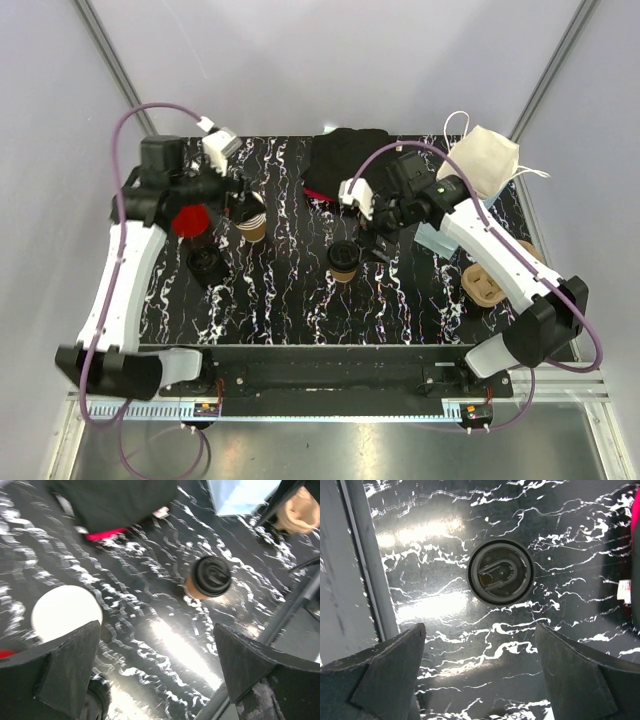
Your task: Pack the takeout coffee
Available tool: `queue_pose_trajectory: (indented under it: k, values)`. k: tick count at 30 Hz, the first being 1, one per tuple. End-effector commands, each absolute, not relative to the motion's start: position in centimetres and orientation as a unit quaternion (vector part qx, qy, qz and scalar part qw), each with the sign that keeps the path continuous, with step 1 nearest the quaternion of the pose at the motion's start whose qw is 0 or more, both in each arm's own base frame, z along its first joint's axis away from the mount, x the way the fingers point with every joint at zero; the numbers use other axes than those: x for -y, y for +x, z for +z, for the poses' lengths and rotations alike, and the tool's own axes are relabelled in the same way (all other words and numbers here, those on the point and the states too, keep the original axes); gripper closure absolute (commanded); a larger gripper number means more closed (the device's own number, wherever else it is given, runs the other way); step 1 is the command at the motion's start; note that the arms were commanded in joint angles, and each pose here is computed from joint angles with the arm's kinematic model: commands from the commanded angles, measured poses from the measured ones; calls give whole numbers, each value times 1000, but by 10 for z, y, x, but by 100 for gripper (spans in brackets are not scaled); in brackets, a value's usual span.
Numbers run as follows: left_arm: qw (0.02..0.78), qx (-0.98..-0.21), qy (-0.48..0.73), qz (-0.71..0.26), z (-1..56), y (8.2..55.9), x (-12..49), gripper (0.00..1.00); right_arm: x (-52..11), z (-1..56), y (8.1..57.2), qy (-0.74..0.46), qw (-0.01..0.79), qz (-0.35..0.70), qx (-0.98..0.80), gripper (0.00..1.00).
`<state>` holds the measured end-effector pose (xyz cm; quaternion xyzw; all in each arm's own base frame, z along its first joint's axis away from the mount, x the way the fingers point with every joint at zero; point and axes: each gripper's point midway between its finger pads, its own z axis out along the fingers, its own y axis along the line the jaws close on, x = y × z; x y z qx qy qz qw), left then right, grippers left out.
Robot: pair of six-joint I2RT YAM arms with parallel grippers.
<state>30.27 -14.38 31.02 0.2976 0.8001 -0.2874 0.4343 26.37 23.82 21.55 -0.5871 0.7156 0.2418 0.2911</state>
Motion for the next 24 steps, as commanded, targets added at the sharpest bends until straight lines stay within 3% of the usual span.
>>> queue_pose_trajectory:
  k: [1,5,7,13,24]
  values:
    - [473,-802,286,-225,314,290,114,1,-242,214,271,-621,324,197,-686,6]
    - [467,-816,270,-206,296,281,102,1,-249,203,270,-650,329,180,-660,2]
    - [467,-817,266,-209,293,279,100,1,-257,198,268,-663,325,176,-651,7]
    - [480,-812,255,-215,295,278,91,1,-270,176,269,-694,310,163,-628,8]
    - [477,-809,237,-248,289,278,87,1,-290,159,269,-717,289,188,-605,25]
